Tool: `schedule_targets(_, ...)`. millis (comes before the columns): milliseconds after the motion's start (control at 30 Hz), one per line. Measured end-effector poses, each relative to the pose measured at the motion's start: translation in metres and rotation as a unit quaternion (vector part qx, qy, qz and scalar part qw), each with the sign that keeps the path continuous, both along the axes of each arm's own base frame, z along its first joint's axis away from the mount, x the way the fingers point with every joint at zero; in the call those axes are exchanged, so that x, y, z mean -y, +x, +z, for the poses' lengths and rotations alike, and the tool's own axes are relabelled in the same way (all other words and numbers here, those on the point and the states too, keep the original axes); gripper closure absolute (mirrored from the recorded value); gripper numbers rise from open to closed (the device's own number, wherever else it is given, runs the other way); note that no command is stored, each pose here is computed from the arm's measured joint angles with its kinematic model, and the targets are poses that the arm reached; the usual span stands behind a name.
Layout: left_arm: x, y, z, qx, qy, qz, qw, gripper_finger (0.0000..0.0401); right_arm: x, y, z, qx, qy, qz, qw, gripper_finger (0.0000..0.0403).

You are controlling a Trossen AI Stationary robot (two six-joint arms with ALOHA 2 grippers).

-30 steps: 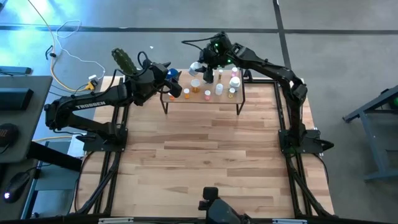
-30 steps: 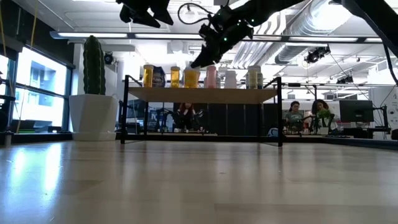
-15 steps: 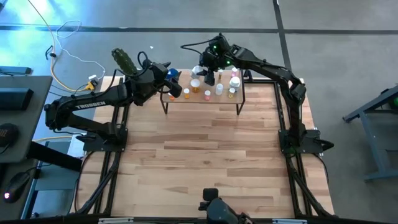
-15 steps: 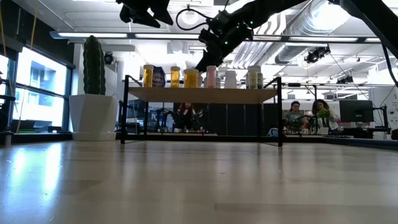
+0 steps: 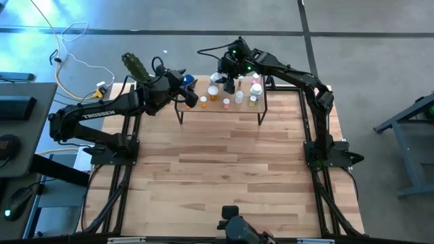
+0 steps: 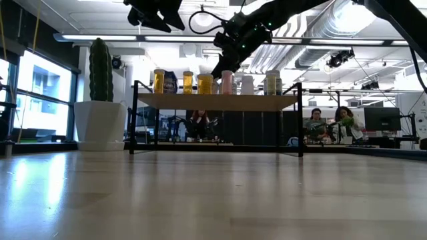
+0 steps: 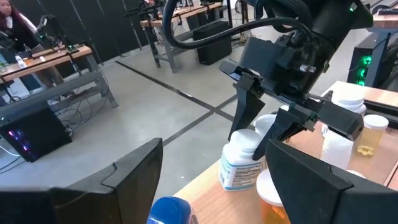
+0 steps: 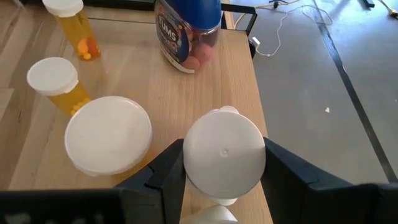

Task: Pick and place medicine bottles onto shelf by color
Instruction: Put the white pill bottle on the shelf

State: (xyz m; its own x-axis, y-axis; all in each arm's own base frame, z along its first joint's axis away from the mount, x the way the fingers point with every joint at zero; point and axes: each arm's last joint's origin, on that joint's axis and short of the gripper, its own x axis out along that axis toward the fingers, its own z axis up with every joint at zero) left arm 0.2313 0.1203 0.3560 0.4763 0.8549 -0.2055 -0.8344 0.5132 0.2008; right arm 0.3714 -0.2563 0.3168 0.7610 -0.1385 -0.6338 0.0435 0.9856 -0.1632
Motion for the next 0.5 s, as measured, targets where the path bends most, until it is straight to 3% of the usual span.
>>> schedule_targets(500,0.0000,0.0000,0.0000,-0.001,0.001,0.000,1.000,0.0127,0.0000,-0.0001,-0.0002,-0.002,-0.007,0.006,1.000,0.0204)
